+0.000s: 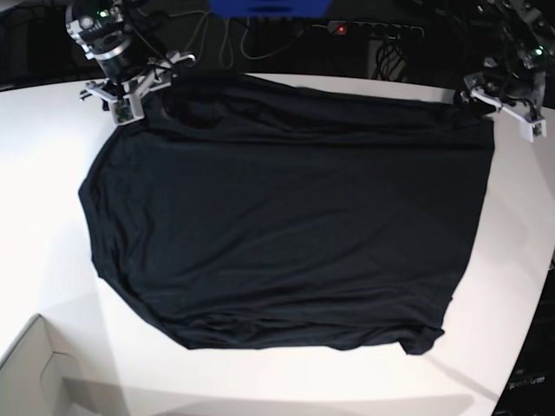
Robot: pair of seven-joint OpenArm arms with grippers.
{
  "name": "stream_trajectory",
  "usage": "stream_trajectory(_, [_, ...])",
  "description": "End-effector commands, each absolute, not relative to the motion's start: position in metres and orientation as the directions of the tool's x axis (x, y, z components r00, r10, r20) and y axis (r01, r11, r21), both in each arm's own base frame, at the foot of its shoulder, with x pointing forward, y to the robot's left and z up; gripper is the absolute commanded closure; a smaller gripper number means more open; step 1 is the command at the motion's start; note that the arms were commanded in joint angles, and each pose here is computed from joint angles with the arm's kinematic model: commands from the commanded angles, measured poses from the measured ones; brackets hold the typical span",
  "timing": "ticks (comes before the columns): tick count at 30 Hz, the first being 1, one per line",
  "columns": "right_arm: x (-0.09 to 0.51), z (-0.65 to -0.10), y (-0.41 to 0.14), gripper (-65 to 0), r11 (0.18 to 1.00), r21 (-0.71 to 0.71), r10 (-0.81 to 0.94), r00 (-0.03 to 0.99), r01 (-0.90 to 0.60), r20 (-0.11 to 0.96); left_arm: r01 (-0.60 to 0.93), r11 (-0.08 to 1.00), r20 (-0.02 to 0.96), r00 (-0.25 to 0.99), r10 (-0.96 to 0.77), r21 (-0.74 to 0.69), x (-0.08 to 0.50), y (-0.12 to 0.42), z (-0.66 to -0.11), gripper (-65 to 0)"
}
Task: Layout the t-shirt on the table in an organized manner, then fold the t-shirt properly
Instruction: 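Grasp the shirt's edge corners with both grippers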
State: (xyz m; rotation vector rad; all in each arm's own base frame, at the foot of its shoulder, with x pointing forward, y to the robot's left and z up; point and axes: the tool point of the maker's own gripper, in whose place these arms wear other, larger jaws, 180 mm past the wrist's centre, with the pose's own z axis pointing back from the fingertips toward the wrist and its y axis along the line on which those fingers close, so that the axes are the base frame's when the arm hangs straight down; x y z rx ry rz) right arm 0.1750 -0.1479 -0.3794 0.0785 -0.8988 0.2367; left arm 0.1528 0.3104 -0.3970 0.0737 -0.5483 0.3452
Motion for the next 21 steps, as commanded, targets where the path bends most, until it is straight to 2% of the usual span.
stream_trajectory(1, [0.177, -0.371, -0.148, -27.5, 0.970, -0.032, 0.170, 0.573, -0.242, 0.802, -0.319, 0.948, 0.540, 0.794, 0.280, -0.023, 0.157, 0.307, -0.392, -40.6])
stream_trajectory(7, [0.171, -0.375, -0.148, -27.5, 0.970, -0.029, 0.170, 0.588, -0.242, 0.791, -0.269, 0.962, 0.523, 0.813, 0.255, -0.052, 0.162, 0.286, -0.401, -41.4])
stream_trajectory(14, [0.166, -0.377, -0.147, -27.4, 0.970, -0.025, 0.168, 0.598, -0.241, 0.784, -0.207, 0.976, 0.556, 0.804, 0.211, -0.070, 0.176, 0.268, -0.402, -40.5])
stream_trajectory(15, [0.164, -0.378, -0.148, -27.4, 0.970, -0.023, 0.169, 0.602, -0.241, 0.780, -0.208, 0.975, 0.554, 0.805, 0.213, -0.071, 0.175, 0.268, -0.402, -38.8])
stream_trajectory(19, [0.156, -0.381, -0.147, -27.4, 0.970, -0.015, 0.165, 0.616, -0.241, 0.771, -0.238, 0.966, 0.493, 0.832, 0.254, -0.095, 0.163, 0.270, -0.426, -24.2])
stream_trajectory(21, [0.155, -0.381, -0.146, -27.4, 0.971, -0.011, 0.163, 0.620, -0.240, 0.767, -0.249, 0.962, 0.473, 0.839, 0.271, -0.109, 0.161, 0.270, -0.435, -21.0])
